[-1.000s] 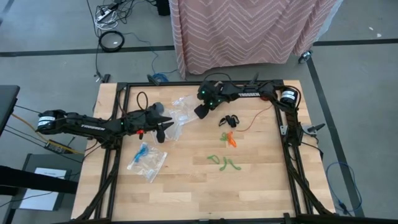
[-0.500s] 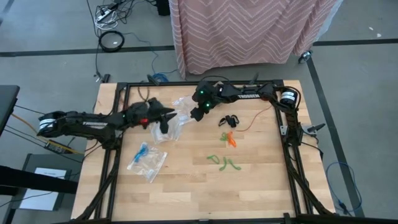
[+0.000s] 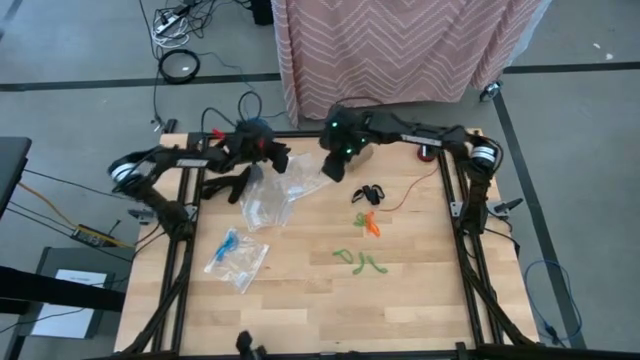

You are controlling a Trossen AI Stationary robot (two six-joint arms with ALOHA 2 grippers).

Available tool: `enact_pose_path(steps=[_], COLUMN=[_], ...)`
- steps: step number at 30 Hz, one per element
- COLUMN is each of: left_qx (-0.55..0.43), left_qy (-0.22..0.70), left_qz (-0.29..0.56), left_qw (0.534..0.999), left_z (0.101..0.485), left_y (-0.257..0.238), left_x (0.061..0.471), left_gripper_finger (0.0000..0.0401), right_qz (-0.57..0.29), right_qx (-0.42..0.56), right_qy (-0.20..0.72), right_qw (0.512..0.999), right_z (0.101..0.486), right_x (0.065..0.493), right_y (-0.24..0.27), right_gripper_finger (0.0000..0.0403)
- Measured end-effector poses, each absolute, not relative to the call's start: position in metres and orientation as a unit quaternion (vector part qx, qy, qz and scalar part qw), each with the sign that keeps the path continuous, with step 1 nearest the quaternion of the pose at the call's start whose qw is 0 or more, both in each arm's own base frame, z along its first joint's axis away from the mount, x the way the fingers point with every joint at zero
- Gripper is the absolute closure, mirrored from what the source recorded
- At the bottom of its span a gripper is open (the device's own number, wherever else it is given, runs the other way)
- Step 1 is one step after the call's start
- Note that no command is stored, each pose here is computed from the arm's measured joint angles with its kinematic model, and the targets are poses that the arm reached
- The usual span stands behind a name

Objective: Sort rubber bands
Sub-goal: Open the transparent zip bag

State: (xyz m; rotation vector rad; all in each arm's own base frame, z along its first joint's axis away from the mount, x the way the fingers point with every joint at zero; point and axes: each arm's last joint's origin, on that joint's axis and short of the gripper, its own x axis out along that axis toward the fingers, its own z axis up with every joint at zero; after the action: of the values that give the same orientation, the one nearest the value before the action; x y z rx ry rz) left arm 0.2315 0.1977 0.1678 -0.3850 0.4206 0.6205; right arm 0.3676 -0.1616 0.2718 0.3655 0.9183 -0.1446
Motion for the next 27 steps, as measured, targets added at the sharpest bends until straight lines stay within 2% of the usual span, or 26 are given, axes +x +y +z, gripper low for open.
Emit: enact_pose_path(steps=[5,10,14,19,27], left_qx=[-0.186,-0.207,-0.246,-0.266,-0.257], left_qy=[0.247,0.283,0.331,0.325,0.354], left_qz=[0.309,0.332,0.287,0.215,0.178], left_qw=[0.899,0.876,0.865,0.882,0.882], left_z=[0.149,0.136,0.122,0.127,0.124], left_y=[0.225,0.24,0.235,0.219,0.193], left_x=[0.251,0.267,0.271,0.284,0.299], left_gripper_finger=[0.0272,0.0272,0.0272,0.0272,0.0272], right_qz=[-0.125,-0.117,-0.104,-0.114,-0.125], right_qx=[0.111,0.103,0.098,0.081,0.127], right_qy=[0.431,0.422,0.462,0.542,0.562], right_qw=[0.886,0.893,0.875,0.829,0.808], right_z=[0.297,0.308,0.303,0.264,0.193], right_x=[0.354,0.351,0.348,0.339,0.329], right_y=[-0.157,-0.147,-0.137,-0.124,-0.1], right_gripper_finger=[0.0261,0.0261,0.0261,0.0261,0.0253])
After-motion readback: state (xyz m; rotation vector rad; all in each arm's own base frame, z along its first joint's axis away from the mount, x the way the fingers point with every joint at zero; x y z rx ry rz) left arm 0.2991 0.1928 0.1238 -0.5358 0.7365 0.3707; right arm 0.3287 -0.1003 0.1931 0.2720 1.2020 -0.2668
